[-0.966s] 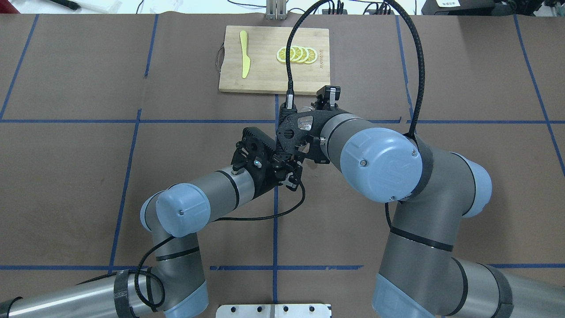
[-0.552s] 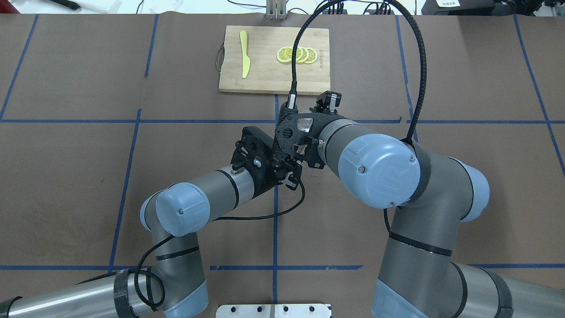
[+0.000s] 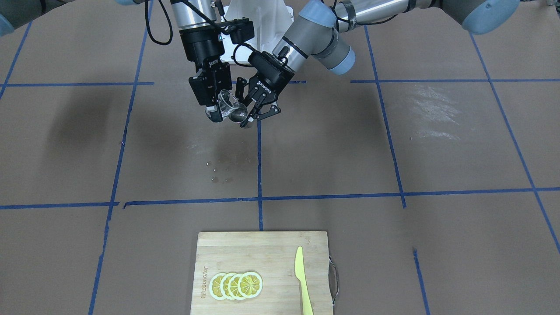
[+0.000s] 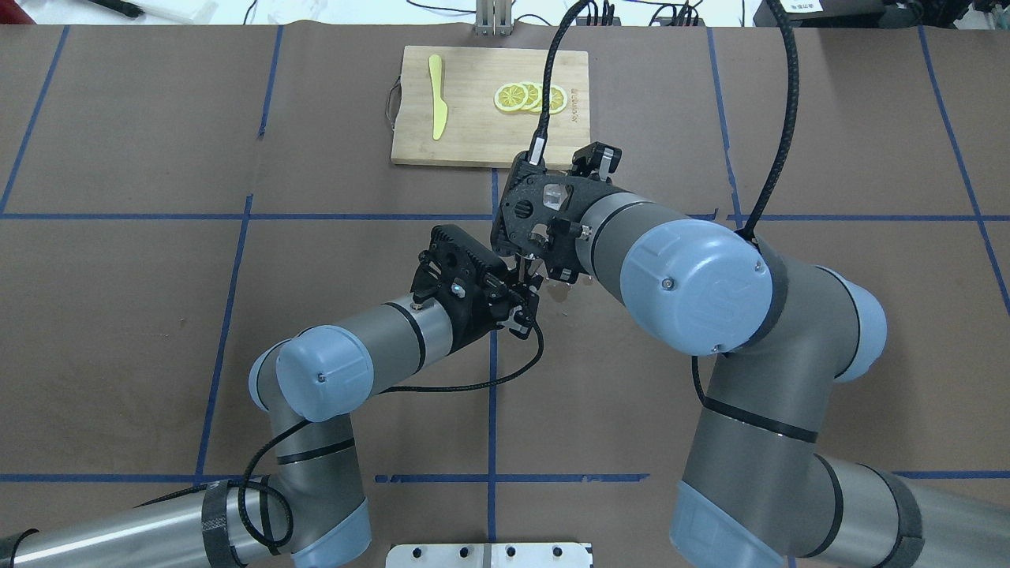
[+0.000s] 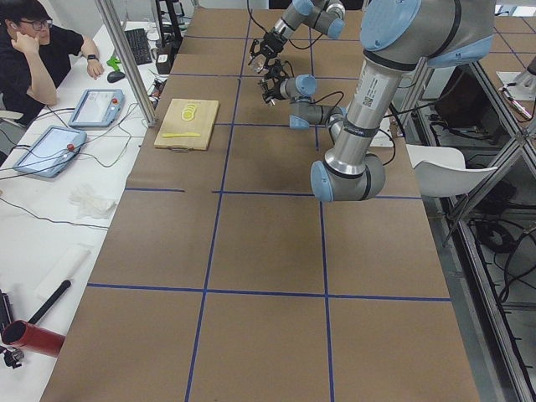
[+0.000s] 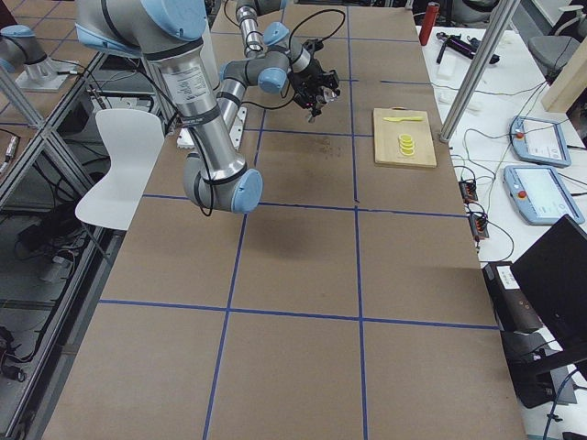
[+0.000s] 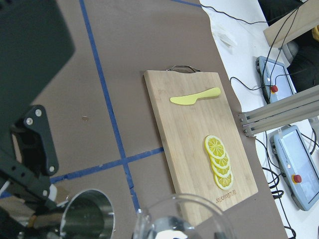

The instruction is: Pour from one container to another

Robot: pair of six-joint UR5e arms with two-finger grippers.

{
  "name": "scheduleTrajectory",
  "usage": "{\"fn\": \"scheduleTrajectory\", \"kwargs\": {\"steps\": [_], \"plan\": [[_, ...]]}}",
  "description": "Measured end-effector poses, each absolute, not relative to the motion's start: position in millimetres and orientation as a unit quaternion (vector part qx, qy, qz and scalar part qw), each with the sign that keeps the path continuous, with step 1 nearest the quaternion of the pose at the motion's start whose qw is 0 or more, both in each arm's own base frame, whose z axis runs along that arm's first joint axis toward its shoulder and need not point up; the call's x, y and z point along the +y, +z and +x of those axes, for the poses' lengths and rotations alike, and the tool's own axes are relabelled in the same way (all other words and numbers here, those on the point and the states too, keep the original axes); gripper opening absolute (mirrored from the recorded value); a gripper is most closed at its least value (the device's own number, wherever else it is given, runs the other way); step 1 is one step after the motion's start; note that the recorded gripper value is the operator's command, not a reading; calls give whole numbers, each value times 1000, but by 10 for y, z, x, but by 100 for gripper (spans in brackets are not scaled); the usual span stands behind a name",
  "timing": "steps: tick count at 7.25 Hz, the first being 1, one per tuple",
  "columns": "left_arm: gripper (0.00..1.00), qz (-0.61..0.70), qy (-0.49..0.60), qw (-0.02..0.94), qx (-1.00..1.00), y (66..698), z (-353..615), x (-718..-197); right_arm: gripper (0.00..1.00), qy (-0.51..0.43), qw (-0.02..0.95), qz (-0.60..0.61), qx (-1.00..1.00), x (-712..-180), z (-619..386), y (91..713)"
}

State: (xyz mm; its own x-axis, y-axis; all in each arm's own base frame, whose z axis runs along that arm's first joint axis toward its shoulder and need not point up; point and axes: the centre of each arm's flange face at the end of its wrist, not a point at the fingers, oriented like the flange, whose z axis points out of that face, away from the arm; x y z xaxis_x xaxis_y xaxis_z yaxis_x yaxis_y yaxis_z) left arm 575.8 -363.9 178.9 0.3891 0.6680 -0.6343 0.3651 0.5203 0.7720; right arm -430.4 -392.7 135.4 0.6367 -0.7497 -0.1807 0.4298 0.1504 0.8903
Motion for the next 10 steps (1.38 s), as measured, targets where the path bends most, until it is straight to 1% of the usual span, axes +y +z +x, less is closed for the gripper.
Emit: {"fn": "scheduleTrajectory", "kwargs": {"steps": [2,4,8,10], "plan": [[0,479,108,683,542,1775,5725,-3673,0,-347,765,514,-173,-4055,-4102,1385],[0,483,103,682,540,1758,5664,-3751,0,-277,789,506,-211,-4080,-3909,1566],[0,468,70,685,554,1761,5572,-3857,0,-132,792,499,-326,-3928,-3593,2430],[0,463,45,692,552,1932,5355,-3960,0,-73,793,483,-364,-3889,-3446,2707]]}}
